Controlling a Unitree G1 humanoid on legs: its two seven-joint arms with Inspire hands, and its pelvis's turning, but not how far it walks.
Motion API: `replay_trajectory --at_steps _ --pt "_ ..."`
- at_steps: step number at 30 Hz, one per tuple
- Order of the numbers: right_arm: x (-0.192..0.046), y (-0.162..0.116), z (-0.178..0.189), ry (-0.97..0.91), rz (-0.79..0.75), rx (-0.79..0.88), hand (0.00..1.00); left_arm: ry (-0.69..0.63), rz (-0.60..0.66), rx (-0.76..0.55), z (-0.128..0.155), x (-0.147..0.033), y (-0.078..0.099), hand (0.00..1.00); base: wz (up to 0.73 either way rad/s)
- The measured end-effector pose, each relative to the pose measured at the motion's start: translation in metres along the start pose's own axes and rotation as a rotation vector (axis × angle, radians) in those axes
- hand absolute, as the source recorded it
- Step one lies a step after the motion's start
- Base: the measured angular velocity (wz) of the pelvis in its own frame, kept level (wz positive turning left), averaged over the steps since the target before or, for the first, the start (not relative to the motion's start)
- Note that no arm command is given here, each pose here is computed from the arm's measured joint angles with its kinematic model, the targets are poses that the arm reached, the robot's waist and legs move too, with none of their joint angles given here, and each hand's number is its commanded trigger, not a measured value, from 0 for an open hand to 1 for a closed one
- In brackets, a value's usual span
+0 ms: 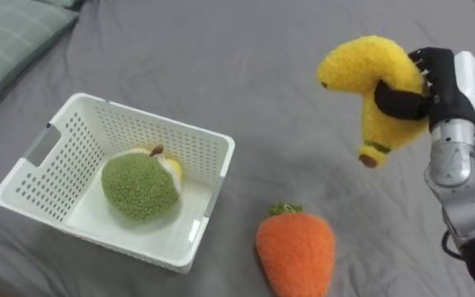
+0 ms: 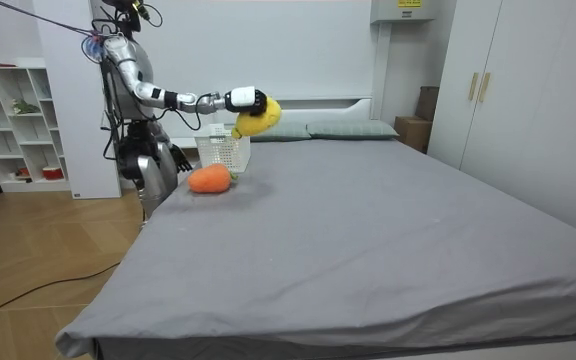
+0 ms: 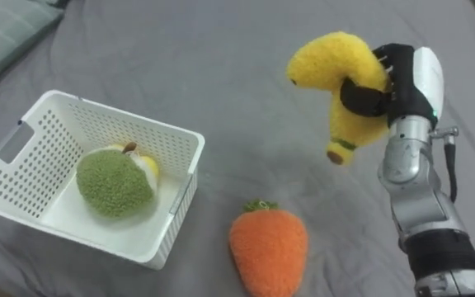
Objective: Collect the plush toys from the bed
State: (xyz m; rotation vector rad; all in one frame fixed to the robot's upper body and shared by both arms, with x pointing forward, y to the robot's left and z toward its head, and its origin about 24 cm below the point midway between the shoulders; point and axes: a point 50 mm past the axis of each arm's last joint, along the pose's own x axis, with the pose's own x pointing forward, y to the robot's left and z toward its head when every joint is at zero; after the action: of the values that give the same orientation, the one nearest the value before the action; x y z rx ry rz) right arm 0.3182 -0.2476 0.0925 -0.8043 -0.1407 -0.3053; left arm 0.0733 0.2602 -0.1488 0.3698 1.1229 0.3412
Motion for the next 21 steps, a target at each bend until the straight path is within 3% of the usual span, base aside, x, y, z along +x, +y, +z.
replay_trajectory --at_steps 14,21 --pt "-0.004 -0.019 0.07 -0.295 -0.028 0.1 1.0 0.071 0.018 -0.007 -0.023 -0.006 0.001 0.0 -0.02" --pt "-0.014 -0.027 0.106 -0.445 -0.025 0.173 1.0 0.055 0.034 0.035 -0.019 -0.005 -0.003 0.0 0.02"
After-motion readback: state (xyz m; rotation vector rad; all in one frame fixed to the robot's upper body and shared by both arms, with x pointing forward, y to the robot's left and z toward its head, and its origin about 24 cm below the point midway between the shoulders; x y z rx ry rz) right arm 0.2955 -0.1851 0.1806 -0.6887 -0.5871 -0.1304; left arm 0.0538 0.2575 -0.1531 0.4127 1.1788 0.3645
